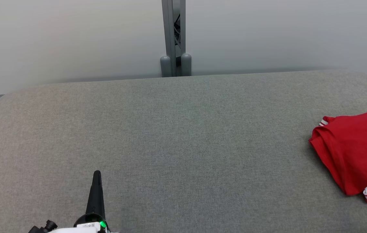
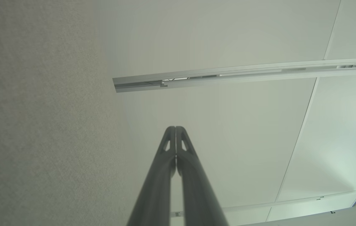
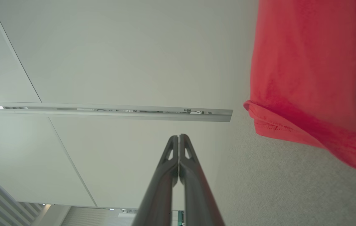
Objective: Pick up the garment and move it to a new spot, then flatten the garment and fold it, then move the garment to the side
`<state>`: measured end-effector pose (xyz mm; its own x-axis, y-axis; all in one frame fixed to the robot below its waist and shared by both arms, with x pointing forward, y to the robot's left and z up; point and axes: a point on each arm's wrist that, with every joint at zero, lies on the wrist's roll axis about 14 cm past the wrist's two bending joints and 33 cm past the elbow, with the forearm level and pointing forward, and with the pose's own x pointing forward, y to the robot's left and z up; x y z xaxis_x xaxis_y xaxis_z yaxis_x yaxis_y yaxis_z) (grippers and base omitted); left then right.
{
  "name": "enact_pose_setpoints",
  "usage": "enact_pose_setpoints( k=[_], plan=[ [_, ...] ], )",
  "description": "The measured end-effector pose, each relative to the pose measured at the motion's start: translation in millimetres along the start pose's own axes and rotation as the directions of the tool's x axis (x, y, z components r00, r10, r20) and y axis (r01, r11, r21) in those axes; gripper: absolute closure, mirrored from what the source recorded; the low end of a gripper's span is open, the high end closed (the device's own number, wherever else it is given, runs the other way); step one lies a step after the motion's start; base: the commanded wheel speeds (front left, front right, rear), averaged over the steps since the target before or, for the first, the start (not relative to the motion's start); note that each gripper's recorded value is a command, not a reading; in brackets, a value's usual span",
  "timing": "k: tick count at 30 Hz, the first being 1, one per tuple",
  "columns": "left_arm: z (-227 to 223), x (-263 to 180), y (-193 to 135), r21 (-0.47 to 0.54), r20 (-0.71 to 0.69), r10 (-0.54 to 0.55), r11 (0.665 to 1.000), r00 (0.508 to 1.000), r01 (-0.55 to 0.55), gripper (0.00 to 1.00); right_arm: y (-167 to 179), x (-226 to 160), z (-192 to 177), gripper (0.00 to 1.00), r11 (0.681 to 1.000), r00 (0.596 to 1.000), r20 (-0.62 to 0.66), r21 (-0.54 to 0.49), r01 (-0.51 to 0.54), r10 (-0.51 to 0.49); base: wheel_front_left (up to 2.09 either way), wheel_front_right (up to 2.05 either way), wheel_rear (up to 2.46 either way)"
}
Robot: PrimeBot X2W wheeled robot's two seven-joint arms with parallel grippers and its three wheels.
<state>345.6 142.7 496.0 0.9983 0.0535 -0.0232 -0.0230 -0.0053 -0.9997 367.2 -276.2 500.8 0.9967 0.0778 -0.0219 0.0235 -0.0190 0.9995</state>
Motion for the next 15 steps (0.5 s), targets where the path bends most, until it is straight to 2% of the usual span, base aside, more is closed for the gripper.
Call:
enact_pose_setpoints(
  k=[15],
  plan=[
    [-0.1, 0.0, 0.0, 0.0, 0.0, 0.0, 1.0, 1.0, 0.0, 1.0, 0.0, 0.0, -0.1, 1.0, 1.0, 1.0, 0.0, 0.0, 0.0, 0.0, 0.0, 0.0, 0.0]
  ],
)
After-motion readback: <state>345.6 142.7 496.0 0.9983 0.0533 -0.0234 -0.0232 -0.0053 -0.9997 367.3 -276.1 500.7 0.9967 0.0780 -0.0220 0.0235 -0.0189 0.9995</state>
